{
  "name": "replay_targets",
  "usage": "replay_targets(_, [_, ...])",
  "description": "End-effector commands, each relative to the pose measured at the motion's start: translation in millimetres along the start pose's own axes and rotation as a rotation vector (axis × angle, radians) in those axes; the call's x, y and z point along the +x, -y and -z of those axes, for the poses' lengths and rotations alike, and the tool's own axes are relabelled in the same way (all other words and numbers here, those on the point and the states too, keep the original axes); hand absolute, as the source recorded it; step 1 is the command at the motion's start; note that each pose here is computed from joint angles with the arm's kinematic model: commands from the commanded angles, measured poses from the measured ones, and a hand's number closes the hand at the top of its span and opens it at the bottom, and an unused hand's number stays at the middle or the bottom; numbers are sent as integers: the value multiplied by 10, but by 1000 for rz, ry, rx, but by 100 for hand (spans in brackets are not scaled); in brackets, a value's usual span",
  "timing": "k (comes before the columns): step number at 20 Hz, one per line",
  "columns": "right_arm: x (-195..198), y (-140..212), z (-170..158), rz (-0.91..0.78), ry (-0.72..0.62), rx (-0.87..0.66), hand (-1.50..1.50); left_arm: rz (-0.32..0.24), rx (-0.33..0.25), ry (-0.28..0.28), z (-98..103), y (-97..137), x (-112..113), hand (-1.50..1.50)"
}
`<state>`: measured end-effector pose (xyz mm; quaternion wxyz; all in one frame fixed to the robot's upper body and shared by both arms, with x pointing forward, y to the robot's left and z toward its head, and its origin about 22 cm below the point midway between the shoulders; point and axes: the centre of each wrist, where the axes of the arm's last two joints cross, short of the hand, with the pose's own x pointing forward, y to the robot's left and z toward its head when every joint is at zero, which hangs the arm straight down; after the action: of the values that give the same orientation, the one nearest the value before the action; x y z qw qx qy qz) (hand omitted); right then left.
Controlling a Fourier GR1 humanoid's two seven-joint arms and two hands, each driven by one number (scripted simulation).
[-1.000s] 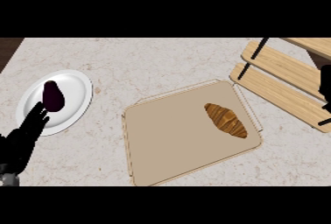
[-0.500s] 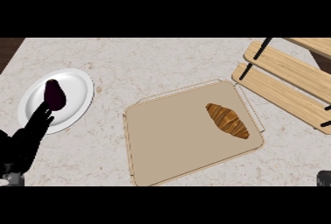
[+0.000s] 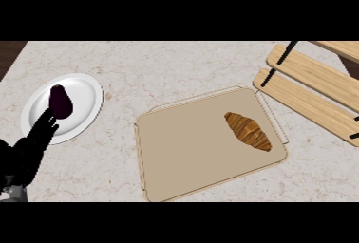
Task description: Pick the bell pepper from the tray and place it in the tiered shelf
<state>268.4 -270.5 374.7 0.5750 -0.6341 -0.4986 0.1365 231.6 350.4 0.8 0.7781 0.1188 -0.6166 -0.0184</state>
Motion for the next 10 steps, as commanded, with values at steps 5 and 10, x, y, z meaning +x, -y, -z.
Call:
replay_targets(5, [-304, -375, 500, 67, -85, 6, 150, 11, -12, 0, -15, 98, -113, 0])
replay_targets(10, [-550, -568, 675, 30, -114, 52, 150, 16, -4, -3, -2, 124, -32, 0])
